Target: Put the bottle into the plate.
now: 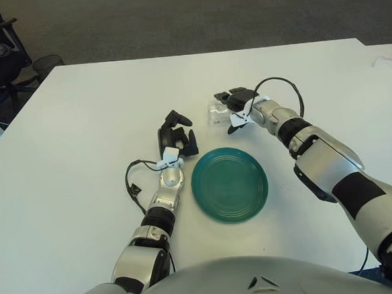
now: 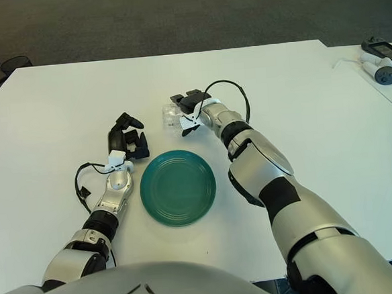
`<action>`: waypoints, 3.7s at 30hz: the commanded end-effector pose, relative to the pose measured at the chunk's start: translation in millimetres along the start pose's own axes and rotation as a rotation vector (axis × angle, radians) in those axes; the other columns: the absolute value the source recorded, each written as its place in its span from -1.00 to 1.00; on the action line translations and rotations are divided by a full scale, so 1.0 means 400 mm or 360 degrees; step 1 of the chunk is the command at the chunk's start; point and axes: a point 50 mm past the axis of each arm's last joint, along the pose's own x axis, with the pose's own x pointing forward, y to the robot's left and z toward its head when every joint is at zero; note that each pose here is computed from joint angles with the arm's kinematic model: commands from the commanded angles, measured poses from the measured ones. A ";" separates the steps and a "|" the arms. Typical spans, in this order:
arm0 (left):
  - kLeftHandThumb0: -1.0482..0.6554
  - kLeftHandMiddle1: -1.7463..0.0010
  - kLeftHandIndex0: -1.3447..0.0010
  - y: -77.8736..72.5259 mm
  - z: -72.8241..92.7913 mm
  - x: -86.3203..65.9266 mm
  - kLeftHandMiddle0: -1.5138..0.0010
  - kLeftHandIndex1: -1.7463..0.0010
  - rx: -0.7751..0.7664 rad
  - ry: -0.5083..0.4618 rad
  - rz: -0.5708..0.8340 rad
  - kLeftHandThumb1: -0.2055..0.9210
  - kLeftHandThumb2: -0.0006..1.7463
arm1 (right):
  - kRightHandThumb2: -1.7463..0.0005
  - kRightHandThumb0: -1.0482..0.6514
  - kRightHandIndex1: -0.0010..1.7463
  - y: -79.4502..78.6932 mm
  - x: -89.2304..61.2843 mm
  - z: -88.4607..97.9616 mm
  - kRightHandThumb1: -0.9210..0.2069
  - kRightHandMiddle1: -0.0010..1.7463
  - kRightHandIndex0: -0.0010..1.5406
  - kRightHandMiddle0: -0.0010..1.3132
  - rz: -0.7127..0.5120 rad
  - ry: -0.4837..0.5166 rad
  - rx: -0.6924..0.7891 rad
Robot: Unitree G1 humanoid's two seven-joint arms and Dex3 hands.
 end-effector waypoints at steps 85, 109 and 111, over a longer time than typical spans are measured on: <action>-0.44 -1.00 -0.20 0.033 -0.066 -0.058 -0.77 -1.00 0.0053 0.0194 0.0035 -0.49 0.83 | -0.73 -0.39 1.00 -0.038 -0.086 -0.075 0.35 1.00 0.67 0.12 -0.1146 -0.0070 0.0601; -0.47 -1.00 -0.26 0.041 -0.061 -0.049 -0.78 -1.00 -0.0042 0.0173 0.0011 -0.56 0.89 | -0.58 -0.34 1.00 -0.158 -0.266 0.059 0.17 1.00 0.53 -0.01 -0.1556 -0.0893 0.0303; -0.48 -1.00 -0.26 0.041 -0.061 -0.049 -0.78 -1.00 -0.0046 0.0178 0.0021 -0.57 0.90 | -0.57 -0.33 1.00 -0.154 -0.269 0.071 0.15 1.00 0.52 -0.02 -0.1507 -0.0922 0.0287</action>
